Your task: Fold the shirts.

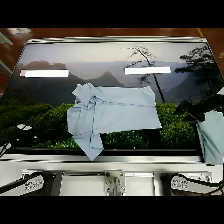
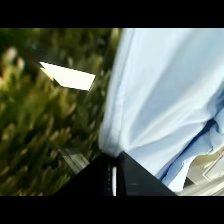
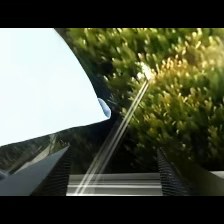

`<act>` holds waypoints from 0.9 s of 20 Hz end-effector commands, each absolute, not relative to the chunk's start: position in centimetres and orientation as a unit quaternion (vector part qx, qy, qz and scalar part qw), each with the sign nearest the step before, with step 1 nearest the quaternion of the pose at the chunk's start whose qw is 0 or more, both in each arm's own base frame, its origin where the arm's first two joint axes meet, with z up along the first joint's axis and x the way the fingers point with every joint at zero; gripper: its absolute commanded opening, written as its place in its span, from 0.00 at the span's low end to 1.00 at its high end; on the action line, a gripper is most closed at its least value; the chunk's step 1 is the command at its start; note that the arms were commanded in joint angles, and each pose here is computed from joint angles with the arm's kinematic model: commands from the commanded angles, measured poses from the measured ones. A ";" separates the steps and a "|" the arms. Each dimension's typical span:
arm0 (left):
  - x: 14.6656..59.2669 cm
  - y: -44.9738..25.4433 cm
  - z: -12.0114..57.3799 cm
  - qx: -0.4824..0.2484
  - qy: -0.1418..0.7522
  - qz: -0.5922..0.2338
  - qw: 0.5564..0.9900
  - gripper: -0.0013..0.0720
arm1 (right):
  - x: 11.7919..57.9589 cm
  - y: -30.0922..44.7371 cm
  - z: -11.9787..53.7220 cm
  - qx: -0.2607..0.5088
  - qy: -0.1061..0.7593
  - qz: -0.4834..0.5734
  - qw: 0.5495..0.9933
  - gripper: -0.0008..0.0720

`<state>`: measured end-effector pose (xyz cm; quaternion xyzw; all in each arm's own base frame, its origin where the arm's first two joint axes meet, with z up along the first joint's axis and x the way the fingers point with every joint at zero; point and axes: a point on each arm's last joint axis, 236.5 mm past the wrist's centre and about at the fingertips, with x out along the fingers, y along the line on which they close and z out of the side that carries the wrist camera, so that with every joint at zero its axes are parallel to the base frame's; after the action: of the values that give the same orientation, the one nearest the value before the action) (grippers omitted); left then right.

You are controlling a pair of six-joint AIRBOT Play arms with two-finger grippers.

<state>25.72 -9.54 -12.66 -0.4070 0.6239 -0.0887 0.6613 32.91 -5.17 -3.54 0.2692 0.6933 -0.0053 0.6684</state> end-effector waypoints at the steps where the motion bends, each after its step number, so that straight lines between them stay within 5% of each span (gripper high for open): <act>1: 25.7 -9.9 -12.6 -0.404 0.622 -0.099 0.663 0.06 | 31.7 -3.6 -5.5 0.285 0.702 0.017 0.652 0.93; 10: 25.4 -11.1 -10.7 -0.382 0.624 -0.161 0.662 0.06 | 32.3 -0.1 -10.7 0.377 0.708 0.042 0.596 0.93; 15: 26.3 -11.0 -10.1 -0.380 0.617 -0.165 0.669 0.06 | 32.5 2.9 -12.6 0.340 0.728 0.065 0.591 0.93; 18: 28.1 -10.6 -8.6 -0.373 0.602 -0.176 0.684 0.06 | 33.2 4.8 -12.8 0.328 0.726 0.075 0.600 0.44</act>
<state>26.80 -10.84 -9.74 -0.3774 0.6130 -0.1671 0.6737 32.64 3.07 -12.38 0.3358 0.7265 0.0654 0.5960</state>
